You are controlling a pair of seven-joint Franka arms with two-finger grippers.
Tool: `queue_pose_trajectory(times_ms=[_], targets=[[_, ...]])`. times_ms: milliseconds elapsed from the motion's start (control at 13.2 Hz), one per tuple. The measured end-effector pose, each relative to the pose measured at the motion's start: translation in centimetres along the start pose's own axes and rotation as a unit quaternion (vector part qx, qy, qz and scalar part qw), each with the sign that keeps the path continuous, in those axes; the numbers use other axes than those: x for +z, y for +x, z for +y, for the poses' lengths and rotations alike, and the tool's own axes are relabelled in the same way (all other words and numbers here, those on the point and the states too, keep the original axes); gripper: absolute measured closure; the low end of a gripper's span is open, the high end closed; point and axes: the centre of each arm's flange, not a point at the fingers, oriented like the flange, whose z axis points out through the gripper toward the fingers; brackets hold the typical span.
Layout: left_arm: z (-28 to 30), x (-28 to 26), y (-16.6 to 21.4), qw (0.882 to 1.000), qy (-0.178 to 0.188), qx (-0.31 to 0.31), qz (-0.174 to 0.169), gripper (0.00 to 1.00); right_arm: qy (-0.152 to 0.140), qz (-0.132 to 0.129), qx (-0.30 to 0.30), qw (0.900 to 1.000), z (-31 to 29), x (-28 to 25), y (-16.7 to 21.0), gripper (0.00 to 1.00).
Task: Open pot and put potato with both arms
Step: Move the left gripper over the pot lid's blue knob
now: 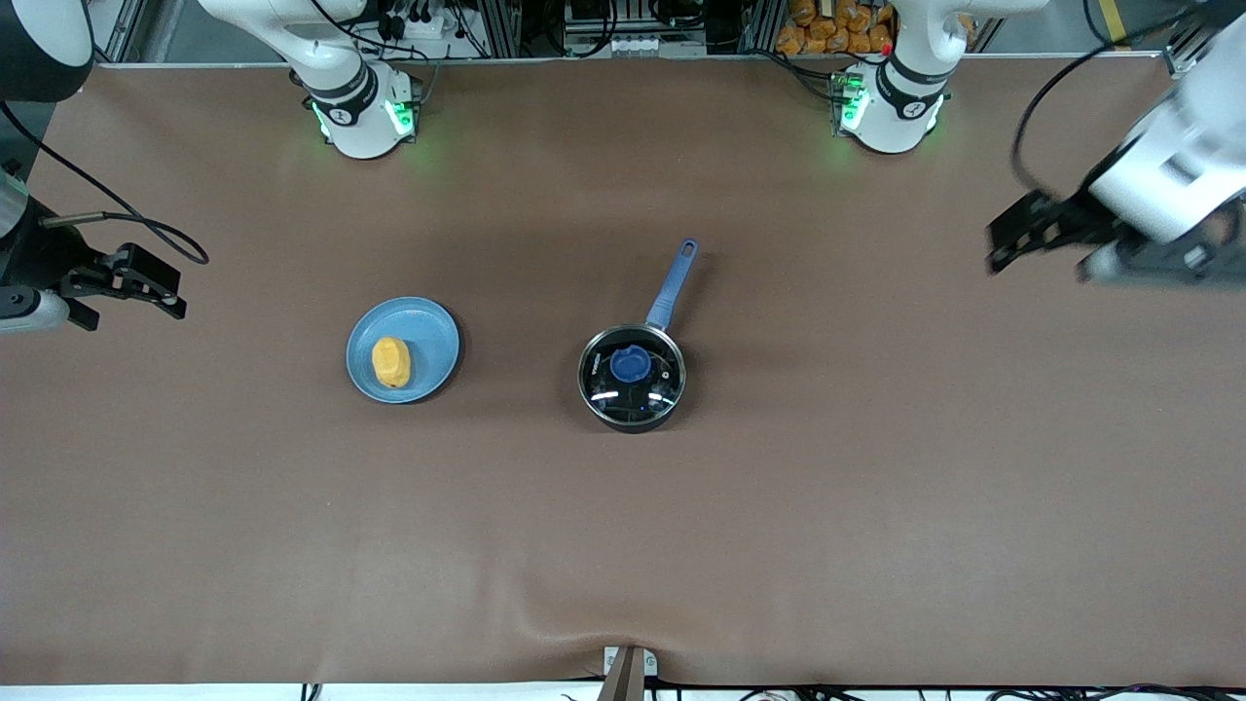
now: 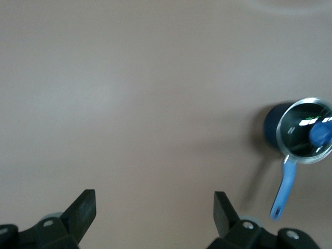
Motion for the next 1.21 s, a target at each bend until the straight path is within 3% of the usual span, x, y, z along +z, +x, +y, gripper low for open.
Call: queue_pose_trajectory(times_ms=[303,682,910,1213], targets=[[8.4,9.2,3.0,0.999,-0.013,0.048,0.0,0.0,-0.001,0.001,0.002,1.0,0.1,-0.1,0.0,0.0],[19.2,10.6,1.7,0.999,-0.033,0.033,0.004,0.0,-0.001,0.0,0.0,1.0,0.0,-0.1,0.0,0.0],[21.0,12.0,2.0,0.998,-0.039,0.037,0.014,0.0,0.0,0.0,-0.001,1.0,-0.1,-0.1,0.0,0.0],[23.6,16.2,1.8,0.998,-0.034,0.051,-0.002,0.0,0.0,0.0,-0.001,1.0,-0.2,0.0,0.0,0.0]])
